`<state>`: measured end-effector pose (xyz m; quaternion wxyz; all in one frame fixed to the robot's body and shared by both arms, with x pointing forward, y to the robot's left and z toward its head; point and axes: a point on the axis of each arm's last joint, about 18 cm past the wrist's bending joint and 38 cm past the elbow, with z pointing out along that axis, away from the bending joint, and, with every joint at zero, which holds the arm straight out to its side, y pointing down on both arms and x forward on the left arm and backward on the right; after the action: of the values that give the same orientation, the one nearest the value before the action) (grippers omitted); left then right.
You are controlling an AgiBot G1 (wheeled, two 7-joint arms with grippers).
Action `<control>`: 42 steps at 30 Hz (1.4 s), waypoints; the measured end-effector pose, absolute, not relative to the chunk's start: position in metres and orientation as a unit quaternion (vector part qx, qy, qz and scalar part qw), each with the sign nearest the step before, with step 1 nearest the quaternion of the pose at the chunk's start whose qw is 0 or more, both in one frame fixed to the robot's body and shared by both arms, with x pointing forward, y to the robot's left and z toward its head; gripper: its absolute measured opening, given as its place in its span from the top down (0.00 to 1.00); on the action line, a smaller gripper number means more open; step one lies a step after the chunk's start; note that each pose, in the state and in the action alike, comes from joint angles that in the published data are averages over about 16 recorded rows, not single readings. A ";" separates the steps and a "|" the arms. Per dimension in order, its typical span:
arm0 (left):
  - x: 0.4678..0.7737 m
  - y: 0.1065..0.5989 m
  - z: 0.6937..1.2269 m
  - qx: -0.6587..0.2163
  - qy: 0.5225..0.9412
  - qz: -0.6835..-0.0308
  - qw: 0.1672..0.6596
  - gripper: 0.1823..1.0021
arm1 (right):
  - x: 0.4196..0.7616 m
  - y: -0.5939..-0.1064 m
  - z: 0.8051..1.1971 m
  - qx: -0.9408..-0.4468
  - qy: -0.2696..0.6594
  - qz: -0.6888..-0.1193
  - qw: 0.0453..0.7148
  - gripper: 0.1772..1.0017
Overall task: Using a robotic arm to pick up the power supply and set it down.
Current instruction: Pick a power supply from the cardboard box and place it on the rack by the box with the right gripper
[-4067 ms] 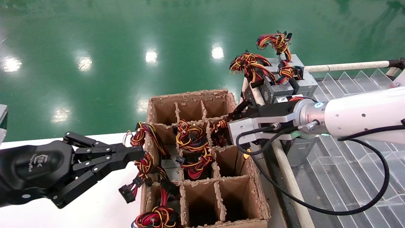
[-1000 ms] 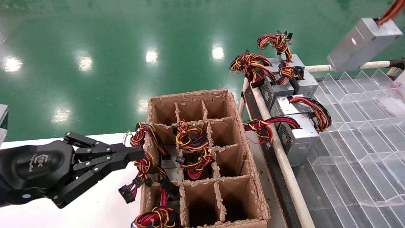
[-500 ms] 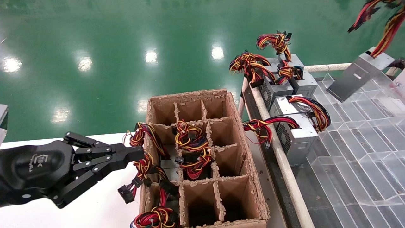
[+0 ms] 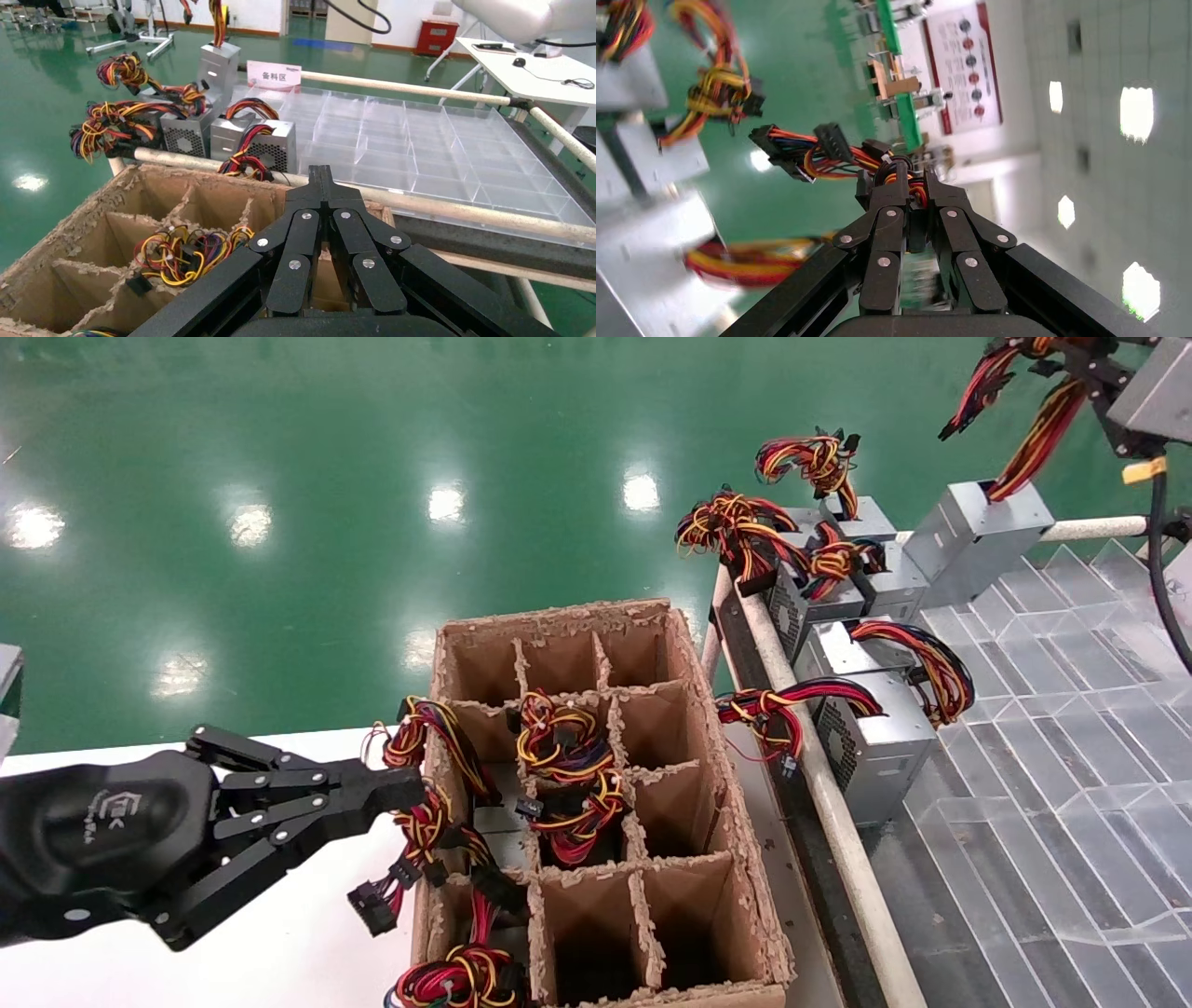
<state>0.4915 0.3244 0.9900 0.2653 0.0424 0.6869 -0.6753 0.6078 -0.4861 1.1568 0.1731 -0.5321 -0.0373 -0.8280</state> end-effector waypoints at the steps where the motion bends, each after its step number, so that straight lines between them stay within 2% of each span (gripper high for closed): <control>1: 0.492 0.324 0.990 0.042 0.687 -0.675 0.265 0.99 | 0.610 -0.487 1.155 -0.531 -0.033 -0.827 0.180 0.95; 10: 0.492 0.324 0.990 0.042 0.687 -0.675 0.265 0.99 | 0.622 -0.493 1.145 -0.533 0.010 -0.814 0.232 0.95; 22: 0.492 0.324 0.990 0.042 0.687 -0.675 0.265 0.99 | 0.622 -0.492 1.144 -0.534 0.007 -0.814 0.229 0.95; 29: 0.492 0.324 0.990 0.042 0.687 -0.675 0.265 0.99 | 0.622 -0.484 1.150 -0.541 -0.032 -0.820 0.185 0.95; 42: 0.492 0.324 0.990 0.042 0.687 -0.675 0.265 0.99 | 0.634 -0.475 1.163 -0.547 -0.126 -0.826 0.053 0.95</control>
<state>0.4916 0.3245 0.9900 0.2655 0.0421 0.6868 -0.6754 0.6341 -0.4750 1.1632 0.0533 -0.5469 -0.1255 -0.8260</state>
